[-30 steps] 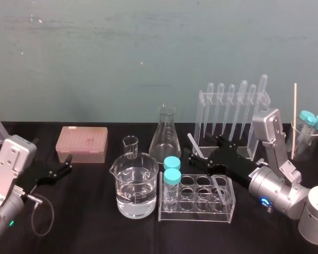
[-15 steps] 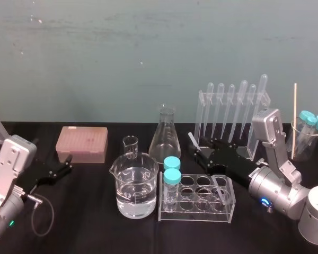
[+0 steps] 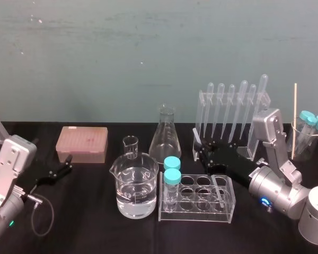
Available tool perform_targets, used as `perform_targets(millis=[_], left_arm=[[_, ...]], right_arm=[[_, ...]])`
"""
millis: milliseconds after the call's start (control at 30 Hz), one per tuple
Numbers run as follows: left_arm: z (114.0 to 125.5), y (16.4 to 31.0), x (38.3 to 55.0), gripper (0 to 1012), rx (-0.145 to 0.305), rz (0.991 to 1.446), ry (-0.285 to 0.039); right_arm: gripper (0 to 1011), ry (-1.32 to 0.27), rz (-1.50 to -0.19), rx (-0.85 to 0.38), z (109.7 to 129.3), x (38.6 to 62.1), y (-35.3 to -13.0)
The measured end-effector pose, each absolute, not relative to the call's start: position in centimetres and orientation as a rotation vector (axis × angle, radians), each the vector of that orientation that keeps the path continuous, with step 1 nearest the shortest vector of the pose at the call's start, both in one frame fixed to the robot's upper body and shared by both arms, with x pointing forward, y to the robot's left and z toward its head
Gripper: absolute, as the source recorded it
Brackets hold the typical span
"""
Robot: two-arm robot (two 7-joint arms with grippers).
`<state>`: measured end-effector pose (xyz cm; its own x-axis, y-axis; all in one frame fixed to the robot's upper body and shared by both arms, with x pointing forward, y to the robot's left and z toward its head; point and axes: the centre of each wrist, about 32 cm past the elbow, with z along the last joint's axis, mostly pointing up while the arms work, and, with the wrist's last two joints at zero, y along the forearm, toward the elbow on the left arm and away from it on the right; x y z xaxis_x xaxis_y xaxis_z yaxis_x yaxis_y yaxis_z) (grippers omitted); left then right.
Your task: Pick up the stirring rod with one hand, then place it down.
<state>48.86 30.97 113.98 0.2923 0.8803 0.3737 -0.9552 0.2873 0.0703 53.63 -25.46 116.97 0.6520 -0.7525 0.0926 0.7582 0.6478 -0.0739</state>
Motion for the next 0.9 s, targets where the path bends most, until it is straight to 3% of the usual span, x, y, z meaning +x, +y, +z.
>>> perform_targets(millis=[233, 533, 733, 900], left_arm=[[114.0, 31.0, 48.9, 1000, 0.304, 1.248, -0.285], [114.0, 31.0, 48.9, 1000, 0.304, 1.248, -0.285], [114.0, 31.0, 48.9, 1000, 0.304, 1.248, -0.285], [114.0, 31.0, 48.9, 1000, 0.304, 1.248, -0.285]], right_arm=[[65, -0.16, -0.882, -0.015, 117.3, 53.6, -25.5], [65, -0.44, -0.905, 0.27, 119.0, 54.2, -25.5], [64, -0.453, -0.878, 0.377, 118.9, 54.1, -26.0], [65, -0.412, -0.878, 0.388, 118.1, 53.6, -26.6]])
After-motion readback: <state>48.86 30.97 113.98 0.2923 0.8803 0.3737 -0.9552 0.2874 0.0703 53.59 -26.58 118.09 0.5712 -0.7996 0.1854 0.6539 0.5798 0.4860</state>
